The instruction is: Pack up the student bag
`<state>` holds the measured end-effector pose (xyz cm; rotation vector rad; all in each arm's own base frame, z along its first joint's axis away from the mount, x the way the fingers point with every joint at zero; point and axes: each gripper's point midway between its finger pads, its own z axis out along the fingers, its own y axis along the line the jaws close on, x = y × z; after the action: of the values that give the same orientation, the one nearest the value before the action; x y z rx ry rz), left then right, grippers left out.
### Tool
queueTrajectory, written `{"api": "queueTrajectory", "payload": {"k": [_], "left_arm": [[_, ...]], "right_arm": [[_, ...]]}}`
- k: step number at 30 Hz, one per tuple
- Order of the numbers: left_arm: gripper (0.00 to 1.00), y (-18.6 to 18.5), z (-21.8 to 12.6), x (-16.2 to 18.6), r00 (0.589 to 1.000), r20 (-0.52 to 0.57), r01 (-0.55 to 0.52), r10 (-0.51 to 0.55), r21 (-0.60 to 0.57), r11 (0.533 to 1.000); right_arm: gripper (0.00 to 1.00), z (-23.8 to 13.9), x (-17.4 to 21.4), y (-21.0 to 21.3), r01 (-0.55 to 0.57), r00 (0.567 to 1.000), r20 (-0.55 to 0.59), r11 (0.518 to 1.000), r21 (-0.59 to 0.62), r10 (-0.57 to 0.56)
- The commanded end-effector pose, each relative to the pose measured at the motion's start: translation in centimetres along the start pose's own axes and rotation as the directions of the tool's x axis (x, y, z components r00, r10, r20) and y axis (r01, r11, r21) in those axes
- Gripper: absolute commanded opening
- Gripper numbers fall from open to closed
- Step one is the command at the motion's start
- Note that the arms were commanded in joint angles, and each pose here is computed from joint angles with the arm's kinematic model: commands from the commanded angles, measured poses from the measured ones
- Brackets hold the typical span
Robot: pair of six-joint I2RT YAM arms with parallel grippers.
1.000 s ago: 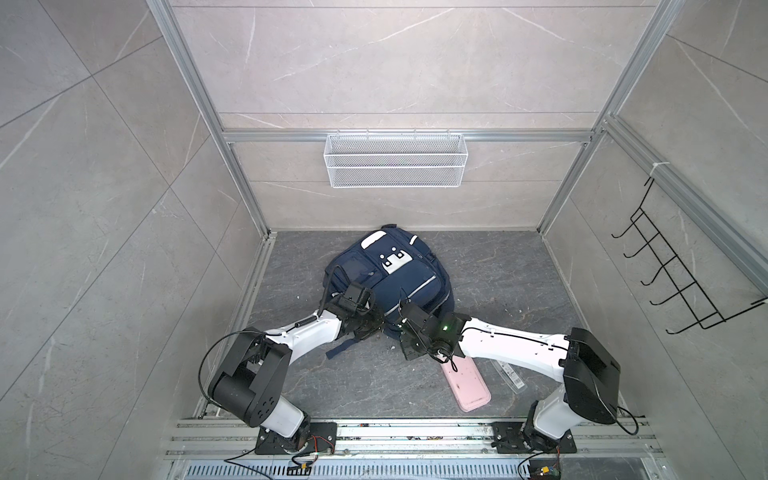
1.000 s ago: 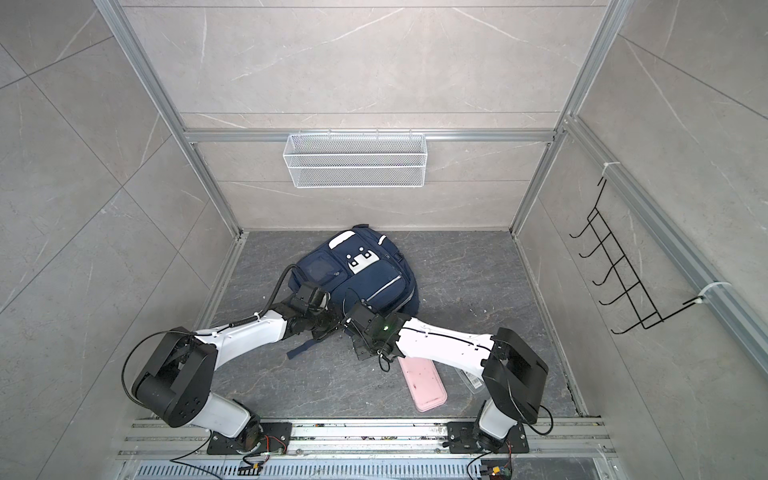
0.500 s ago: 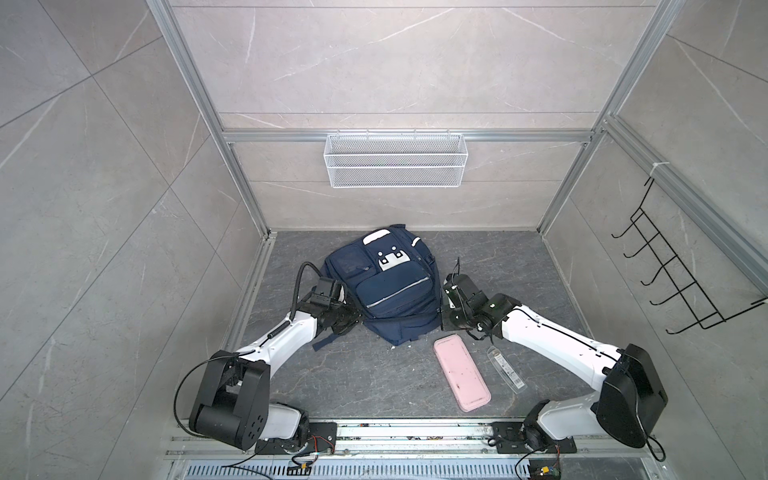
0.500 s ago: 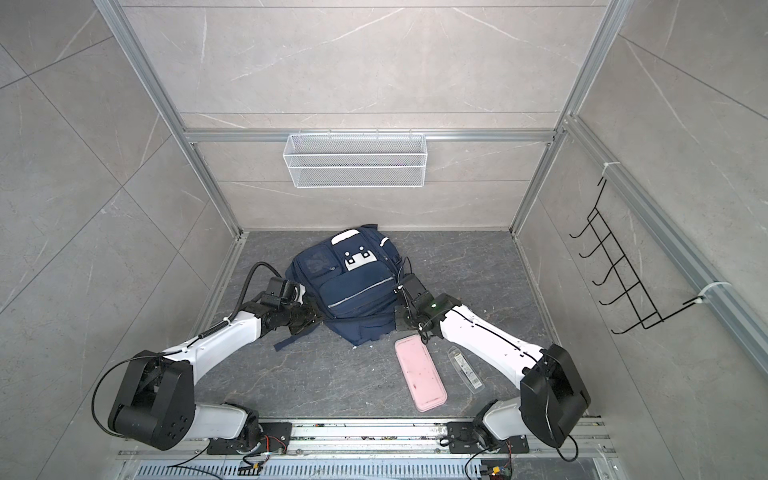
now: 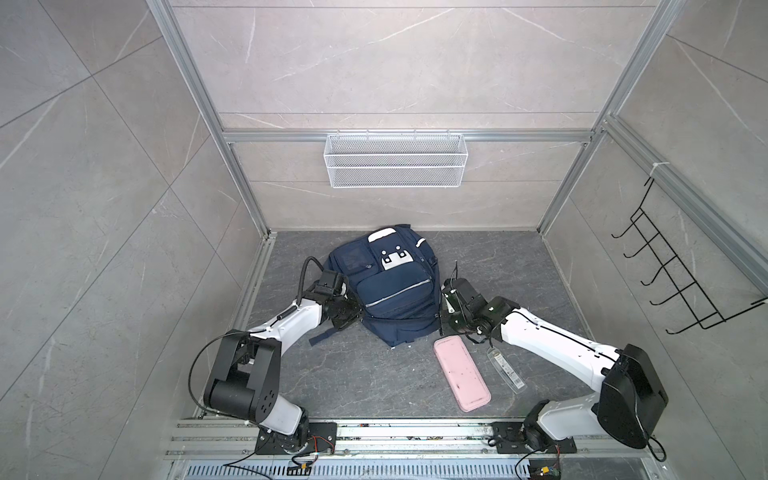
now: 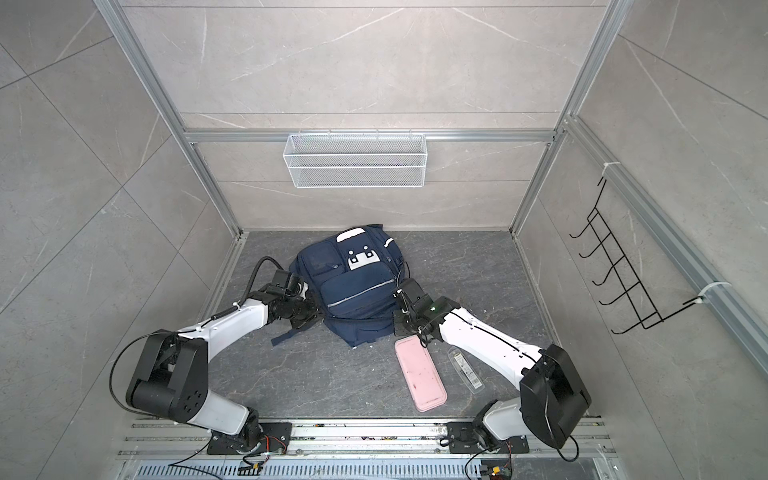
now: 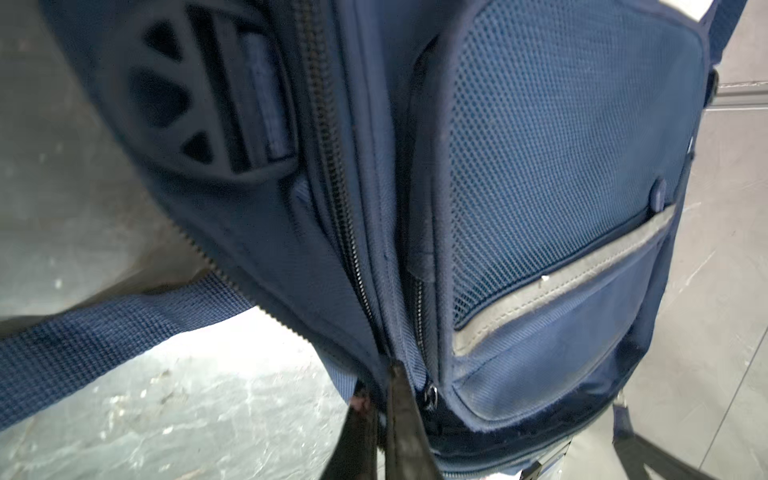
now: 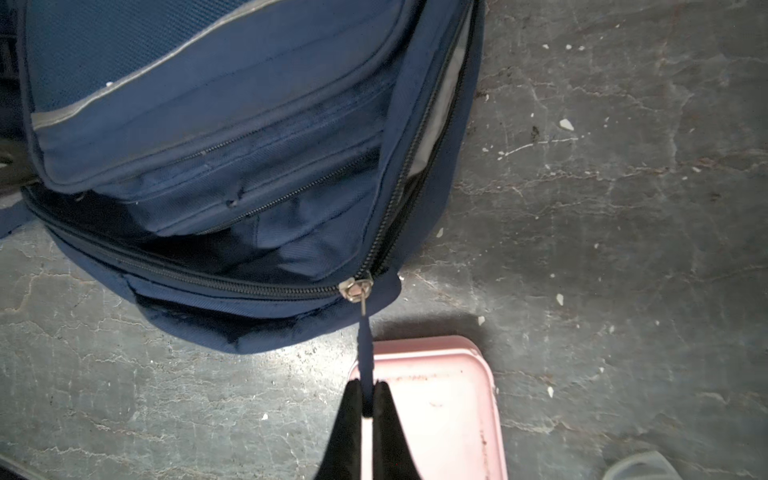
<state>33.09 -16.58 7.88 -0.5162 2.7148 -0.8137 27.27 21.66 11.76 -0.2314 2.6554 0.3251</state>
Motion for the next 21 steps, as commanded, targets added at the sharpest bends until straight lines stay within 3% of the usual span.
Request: {"api": "queueTrajectory", "payload": {"k": [1,5,13,21], "left_arm": [[0.02,-1.7,-0.5,-4.7,0.992,0.121,-0.026,0.022,0.031,0.999],[0.09,-2.4,-0.1,-6.1,0.993,0.12,-0.015,0.01,0.045,0.999],[0.47,-2.3,-1.6,-5.2,0.995,0.098,-0.031,0.027,0.043,0.999],[0.62,-1.1,-5.0,-1.1,0.997,0.078,-0.031,0.028,0.038,0.999]], "right_arm": [[0.0,-0.6,1.5,0.4,0.012,1.0,-0.023,0.999,0.032,-0.011],[0.0,-0.1,2.0,3.3,0.065,0.998,-0.021,0.998,0.003,-0.065],[0.0,0.5,1.3,8.0,0.127,0.992,-0.007,0.99,-0.06,-0.128],[0.0,0.3,1.0,10.0,0.171,0.985,0.002,0.982,-0.086,-0.172]]}}
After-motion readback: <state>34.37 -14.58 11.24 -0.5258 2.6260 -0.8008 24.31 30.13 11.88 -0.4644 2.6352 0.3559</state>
